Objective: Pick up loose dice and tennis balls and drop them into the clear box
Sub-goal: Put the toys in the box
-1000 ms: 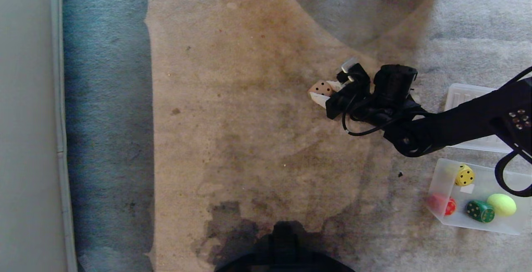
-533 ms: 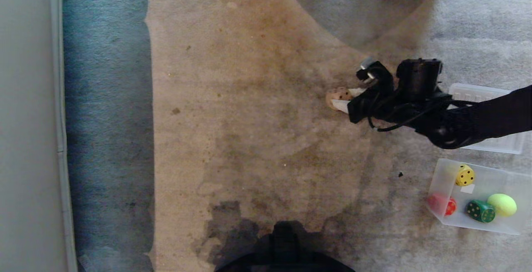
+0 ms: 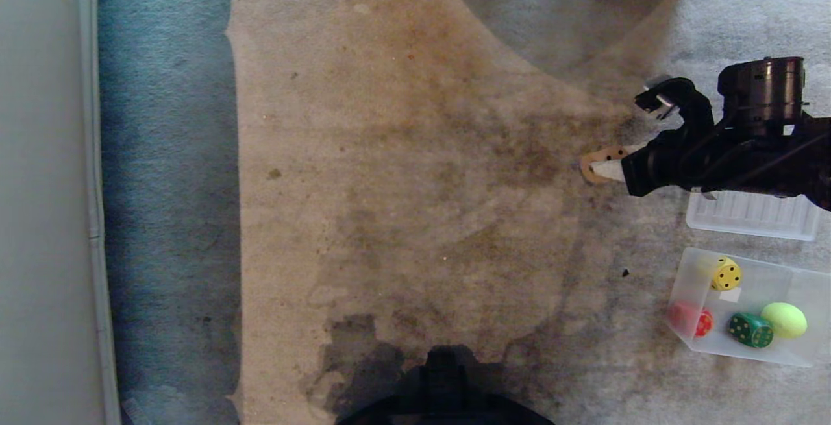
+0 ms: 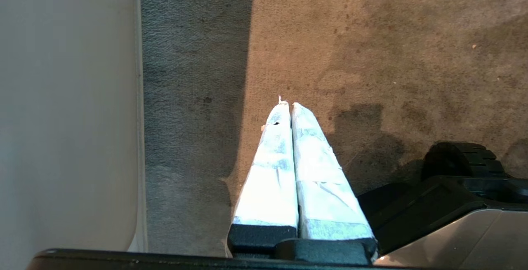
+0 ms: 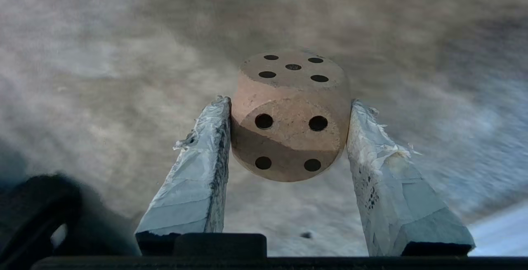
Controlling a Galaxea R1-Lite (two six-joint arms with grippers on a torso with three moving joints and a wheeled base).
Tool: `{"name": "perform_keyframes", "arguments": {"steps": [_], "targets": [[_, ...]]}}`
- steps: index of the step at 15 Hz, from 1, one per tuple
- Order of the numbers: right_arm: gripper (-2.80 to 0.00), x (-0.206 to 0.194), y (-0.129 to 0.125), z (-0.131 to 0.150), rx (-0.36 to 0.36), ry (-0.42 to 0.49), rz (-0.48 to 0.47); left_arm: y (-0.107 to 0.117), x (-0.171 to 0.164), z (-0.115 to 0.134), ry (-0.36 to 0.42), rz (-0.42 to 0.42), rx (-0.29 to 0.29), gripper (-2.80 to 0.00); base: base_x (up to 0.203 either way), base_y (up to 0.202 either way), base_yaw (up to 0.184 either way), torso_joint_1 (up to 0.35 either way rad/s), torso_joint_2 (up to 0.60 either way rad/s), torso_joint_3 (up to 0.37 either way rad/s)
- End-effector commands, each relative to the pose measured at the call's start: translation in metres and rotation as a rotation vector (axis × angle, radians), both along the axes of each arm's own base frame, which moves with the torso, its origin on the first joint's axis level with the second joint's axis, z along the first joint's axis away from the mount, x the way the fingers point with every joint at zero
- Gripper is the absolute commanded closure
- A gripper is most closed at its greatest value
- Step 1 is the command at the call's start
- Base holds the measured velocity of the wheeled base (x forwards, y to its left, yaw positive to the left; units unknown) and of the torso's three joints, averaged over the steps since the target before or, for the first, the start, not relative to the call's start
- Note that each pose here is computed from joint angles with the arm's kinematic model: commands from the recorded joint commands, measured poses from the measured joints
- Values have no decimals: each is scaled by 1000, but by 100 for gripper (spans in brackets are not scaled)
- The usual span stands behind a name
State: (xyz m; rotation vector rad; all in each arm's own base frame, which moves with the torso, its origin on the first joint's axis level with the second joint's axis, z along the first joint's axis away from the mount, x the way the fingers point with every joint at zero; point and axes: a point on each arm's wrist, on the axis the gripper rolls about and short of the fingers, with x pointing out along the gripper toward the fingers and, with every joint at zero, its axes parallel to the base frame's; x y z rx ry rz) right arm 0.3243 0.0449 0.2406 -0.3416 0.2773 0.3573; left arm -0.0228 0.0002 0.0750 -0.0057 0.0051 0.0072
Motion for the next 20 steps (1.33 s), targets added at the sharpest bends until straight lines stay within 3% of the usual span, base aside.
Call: {"name": "perform_keyframes", "arguments": {"steps": [1, 5, 8, 16, 18, 20], "targets": [[0, -10, -7, 5, -4, 3, -20, 0, 0, 0, -1, 0, 0, 0, 0, 0, 0, 0, 0, 0], [0, -36, -26, -9, -21, 93, -96, 0, 0, 0, -1, 0, 0, 0, 0, 0, 0, 0, 0, 0], [0, -82, -41, -31, -12, 169, -157, 0, 0, 0, -1, 0, 0, 0, 0, 0, 0, 0, 0, 0], [0, -93, -45, -36, 15, 201, -185, 0, 0, 0, -1, 0, 0, 0, 0, 0, 0, 0, 0, 0], [0, -134, -45, -47, 56, 249, -208, 0, 0, 0, -1, 0, 0, 0, 0, 0, 0, 0, 0, 0], [0, -200, -45, -45, 104, 169, -222, 0, 0, 0, -1, 0, 0, 0, 0, 0, 0, 0, 0, 0]]}}
